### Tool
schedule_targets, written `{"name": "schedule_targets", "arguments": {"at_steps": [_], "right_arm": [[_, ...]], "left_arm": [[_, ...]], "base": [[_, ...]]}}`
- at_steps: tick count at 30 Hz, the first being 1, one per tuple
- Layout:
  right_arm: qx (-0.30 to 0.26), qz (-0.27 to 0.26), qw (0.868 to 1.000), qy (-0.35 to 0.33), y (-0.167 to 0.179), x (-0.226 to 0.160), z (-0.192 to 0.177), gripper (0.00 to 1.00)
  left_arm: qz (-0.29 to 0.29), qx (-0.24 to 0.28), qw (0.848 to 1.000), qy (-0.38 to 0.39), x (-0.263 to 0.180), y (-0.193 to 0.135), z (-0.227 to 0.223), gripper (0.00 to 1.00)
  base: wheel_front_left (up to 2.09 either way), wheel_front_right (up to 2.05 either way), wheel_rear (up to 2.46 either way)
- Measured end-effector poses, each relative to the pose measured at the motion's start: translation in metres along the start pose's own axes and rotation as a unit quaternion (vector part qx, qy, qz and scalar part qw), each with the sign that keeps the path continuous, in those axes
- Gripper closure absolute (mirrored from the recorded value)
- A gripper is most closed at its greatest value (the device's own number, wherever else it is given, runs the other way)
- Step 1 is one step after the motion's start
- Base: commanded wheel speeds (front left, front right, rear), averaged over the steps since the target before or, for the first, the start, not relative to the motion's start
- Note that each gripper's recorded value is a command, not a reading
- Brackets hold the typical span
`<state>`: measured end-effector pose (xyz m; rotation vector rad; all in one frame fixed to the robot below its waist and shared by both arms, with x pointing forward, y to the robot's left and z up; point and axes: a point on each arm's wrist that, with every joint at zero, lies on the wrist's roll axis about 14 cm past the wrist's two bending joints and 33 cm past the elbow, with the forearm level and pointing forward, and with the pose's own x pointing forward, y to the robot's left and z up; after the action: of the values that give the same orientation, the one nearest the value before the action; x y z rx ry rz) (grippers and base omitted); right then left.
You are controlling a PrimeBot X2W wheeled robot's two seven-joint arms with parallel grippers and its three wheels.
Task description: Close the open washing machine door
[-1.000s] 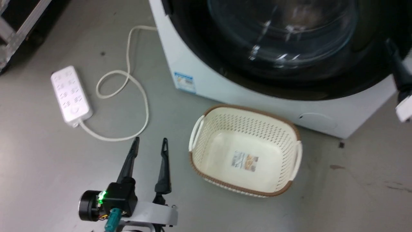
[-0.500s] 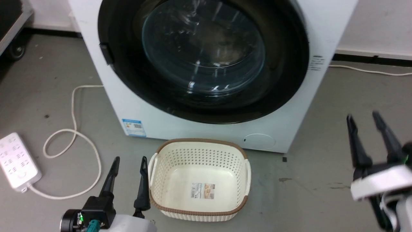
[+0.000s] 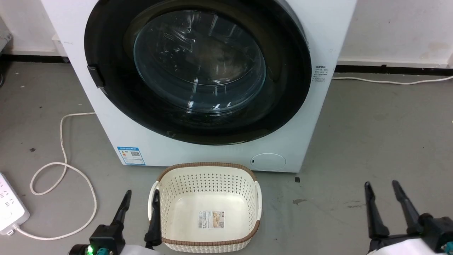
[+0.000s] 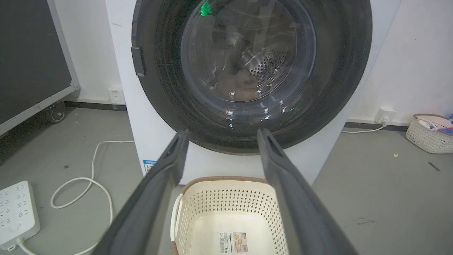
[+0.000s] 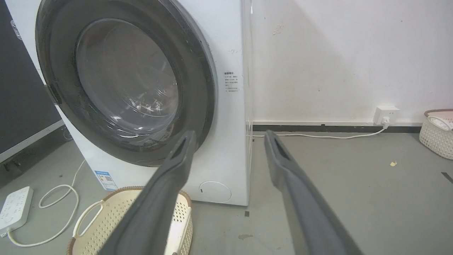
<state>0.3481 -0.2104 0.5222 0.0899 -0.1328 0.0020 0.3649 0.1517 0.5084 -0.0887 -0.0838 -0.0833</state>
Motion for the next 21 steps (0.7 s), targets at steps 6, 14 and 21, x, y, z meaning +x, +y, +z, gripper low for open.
{"name": "schedule_targets", "arguments": {"at_steps": [6,14,21], "right_arm": [[-0.004,0.006,1.0,0.003,0.005,0.0,-0.002,1.0],[-0.005,0.009,1.0,0.01,0.007,0.001,-0.004,1.0],[-0.008,0.012,1.0,0.016,0.009,0.002,-0.005,1.0]], "left_arm": [[0.025,0.004,1.0,0.001,-0.001,0.013,0.0,1.0],[0.026,0.005,1.0,0.005,-0.001,0.013,0.0,1.0],[0.026,0.009,1.0,0.009,-0.001,0.014,0.0,1.0]], "base": [[0.0,0.0,0.0],[0.0,0.0,0.0],[0.0,0.0,0.0]]}}
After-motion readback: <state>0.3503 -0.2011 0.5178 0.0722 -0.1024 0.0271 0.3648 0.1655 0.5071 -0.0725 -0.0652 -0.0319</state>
